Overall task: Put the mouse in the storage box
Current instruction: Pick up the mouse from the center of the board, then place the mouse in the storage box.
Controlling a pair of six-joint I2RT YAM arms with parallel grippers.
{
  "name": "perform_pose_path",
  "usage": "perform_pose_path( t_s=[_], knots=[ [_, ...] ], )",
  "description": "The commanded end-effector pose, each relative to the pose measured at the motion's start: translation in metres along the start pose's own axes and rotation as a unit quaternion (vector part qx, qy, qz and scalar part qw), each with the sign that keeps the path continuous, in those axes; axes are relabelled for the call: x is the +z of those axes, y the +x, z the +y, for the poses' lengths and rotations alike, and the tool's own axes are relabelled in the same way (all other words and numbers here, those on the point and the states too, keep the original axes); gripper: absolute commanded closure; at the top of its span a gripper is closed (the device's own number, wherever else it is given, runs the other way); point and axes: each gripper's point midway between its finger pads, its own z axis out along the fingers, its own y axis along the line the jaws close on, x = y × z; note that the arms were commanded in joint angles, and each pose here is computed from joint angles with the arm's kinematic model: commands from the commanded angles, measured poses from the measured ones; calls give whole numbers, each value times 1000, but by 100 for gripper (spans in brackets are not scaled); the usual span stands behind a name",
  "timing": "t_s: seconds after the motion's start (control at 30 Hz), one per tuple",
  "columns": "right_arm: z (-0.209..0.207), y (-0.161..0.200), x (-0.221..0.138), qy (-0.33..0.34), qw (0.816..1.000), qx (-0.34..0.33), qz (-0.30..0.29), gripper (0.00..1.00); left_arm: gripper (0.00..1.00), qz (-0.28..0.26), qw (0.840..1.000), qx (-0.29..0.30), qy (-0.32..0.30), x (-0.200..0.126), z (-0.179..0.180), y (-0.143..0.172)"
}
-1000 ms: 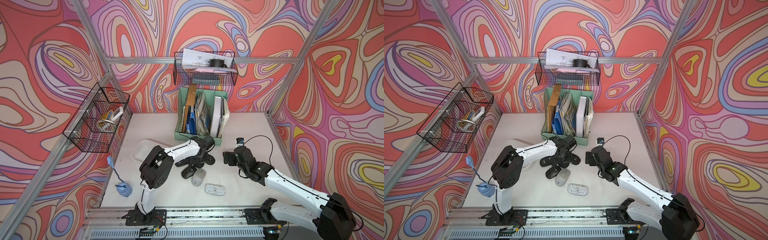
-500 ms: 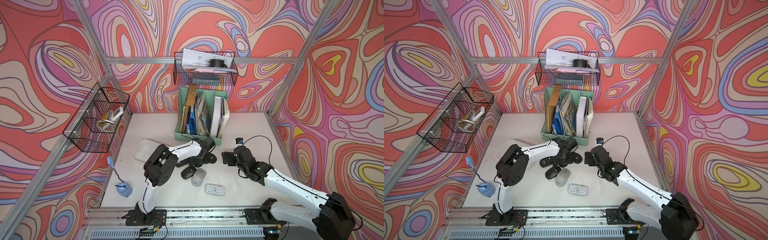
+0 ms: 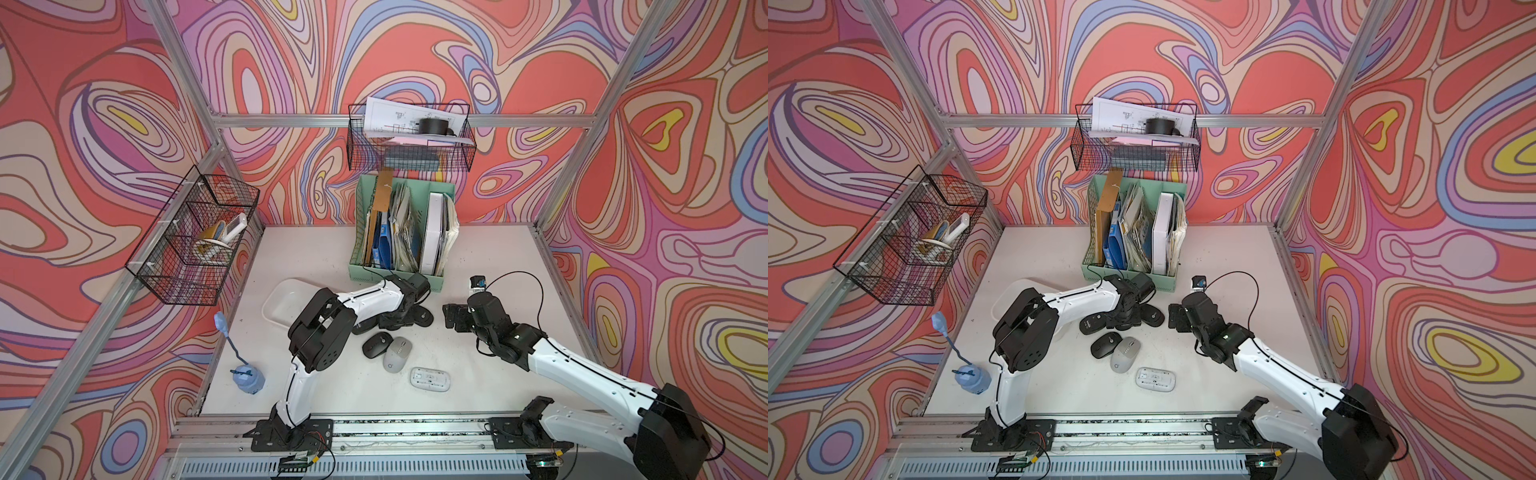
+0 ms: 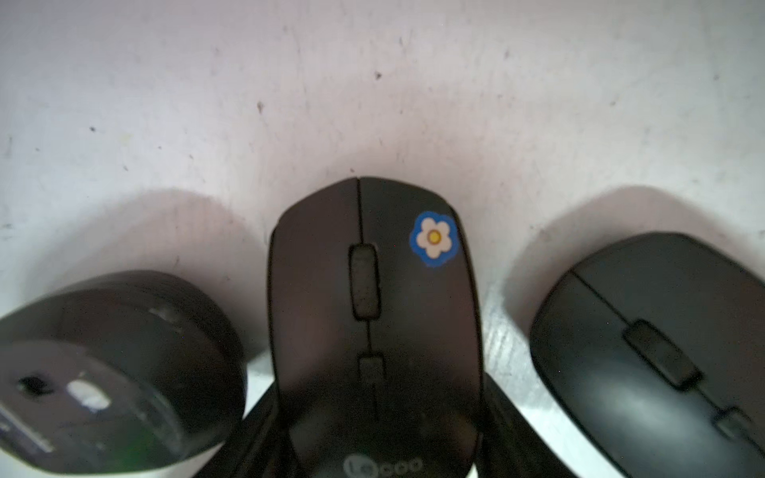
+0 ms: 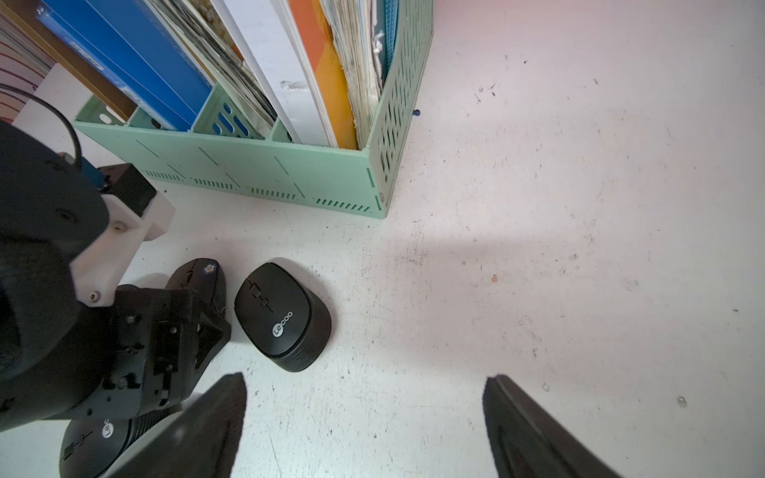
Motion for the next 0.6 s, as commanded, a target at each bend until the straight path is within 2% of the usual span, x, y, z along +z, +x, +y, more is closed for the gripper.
perform_pose_path(
  t_s=[0.0,0.27,0.4,0.57],
  knots=[
    [2,-4,1,-3,1000,3,-5,9,46,-26,999,24,-8,-11,6,-5],
    [2,-2,3,-4,1000,7,-1,9,51,-61,997,41,21,-39,10,-4],
    [3,-4,3,-3,1000,8,0,9,51,-69,995,71,26,-57,7,-6],
    [3,-3,3,-4,1000,10,0,9,51,-77,994,66,43,-78,14,-4]
  ],
)
